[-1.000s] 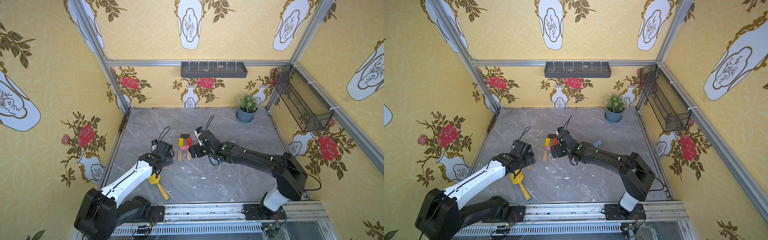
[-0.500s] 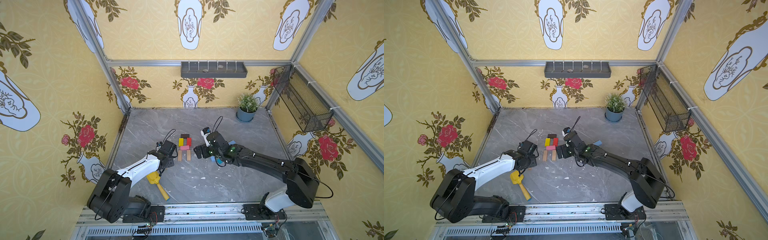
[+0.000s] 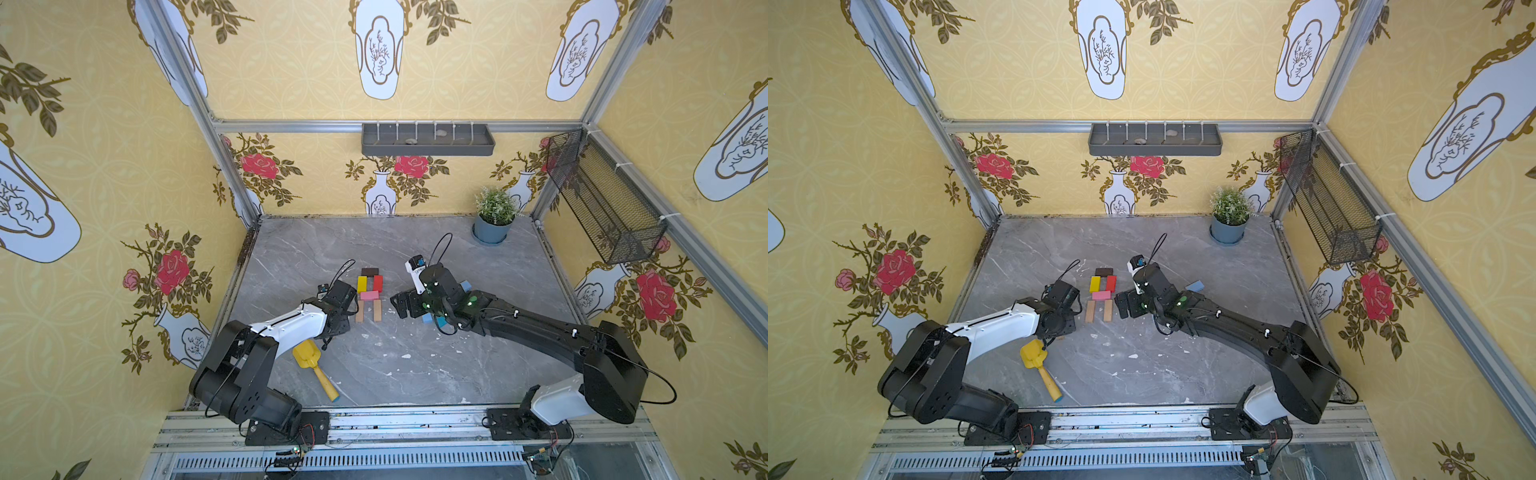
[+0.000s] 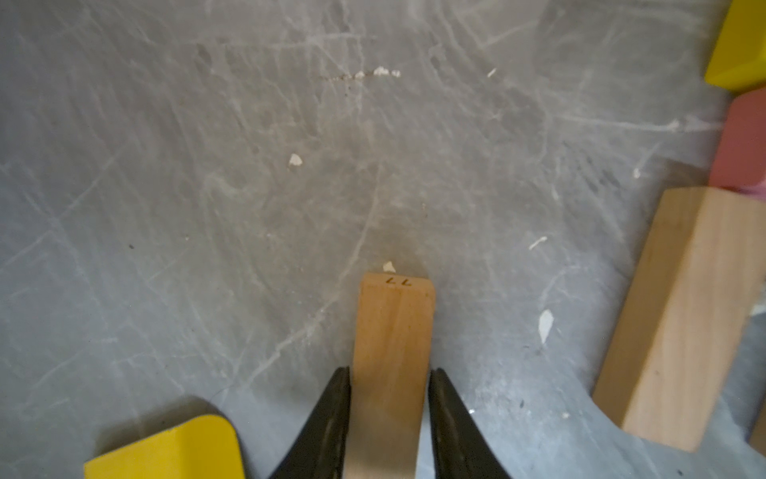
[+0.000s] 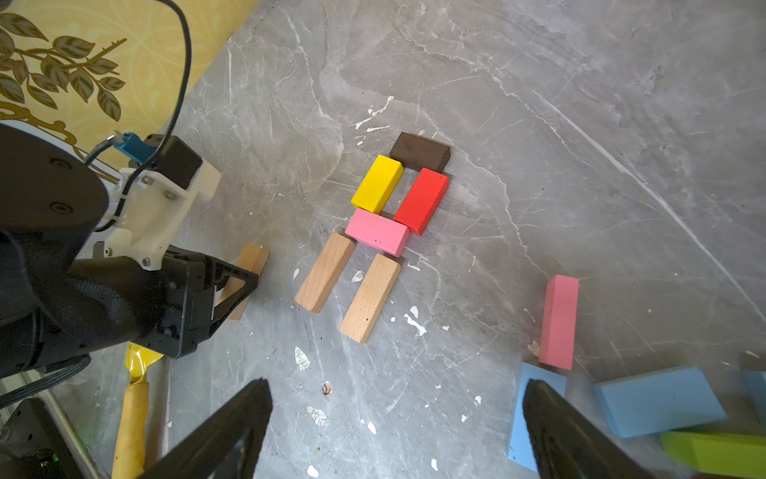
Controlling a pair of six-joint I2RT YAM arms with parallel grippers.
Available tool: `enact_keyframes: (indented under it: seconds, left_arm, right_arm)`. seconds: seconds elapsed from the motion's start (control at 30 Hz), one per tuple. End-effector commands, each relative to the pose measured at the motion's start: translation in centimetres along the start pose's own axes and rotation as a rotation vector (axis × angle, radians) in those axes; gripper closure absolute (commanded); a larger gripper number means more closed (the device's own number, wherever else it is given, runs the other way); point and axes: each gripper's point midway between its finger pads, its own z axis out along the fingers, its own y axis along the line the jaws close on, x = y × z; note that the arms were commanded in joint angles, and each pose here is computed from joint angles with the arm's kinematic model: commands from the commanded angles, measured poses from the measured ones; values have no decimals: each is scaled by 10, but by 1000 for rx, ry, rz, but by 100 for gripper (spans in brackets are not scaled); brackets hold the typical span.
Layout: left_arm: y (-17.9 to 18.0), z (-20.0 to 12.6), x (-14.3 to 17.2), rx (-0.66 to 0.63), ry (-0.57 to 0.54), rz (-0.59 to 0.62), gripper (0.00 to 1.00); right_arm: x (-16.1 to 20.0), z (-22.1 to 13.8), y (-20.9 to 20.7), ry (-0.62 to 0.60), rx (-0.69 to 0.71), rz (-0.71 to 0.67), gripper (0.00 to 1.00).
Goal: Assemble the number 8 with building blocks
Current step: Pick up the building block from the center of the board.
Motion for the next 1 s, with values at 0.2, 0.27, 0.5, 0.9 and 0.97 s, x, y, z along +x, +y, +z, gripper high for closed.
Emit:
enact_keyframes:
  seconds: [0.2, 0.27, 0.5, 0.9, 0.97]
  left_arm:
    - [-6, -3, -1, 36, 4, -10, 86]
    - [-9, -7, 2, 62, 7, -44, 89]
    - [-30, -31, 15, 127, -42, -154, 90]
    - [-45, -55, 36, 94, -8, -466, 96]
    - [-45, -56, 35, 93, -18, -505, 95]
  right_arm:
    - [-8, -6, 5, -28, -36, -22, 2]
    - [-8, -9, 4, -33, -38, -20, 2]
    - [-10, -18, -8, -53, -32, 6, 2]
    - [-9, -28, -22, -71, -21, 44, 3]
    - [-9, -29, -22, -73, -23, 47, 2]
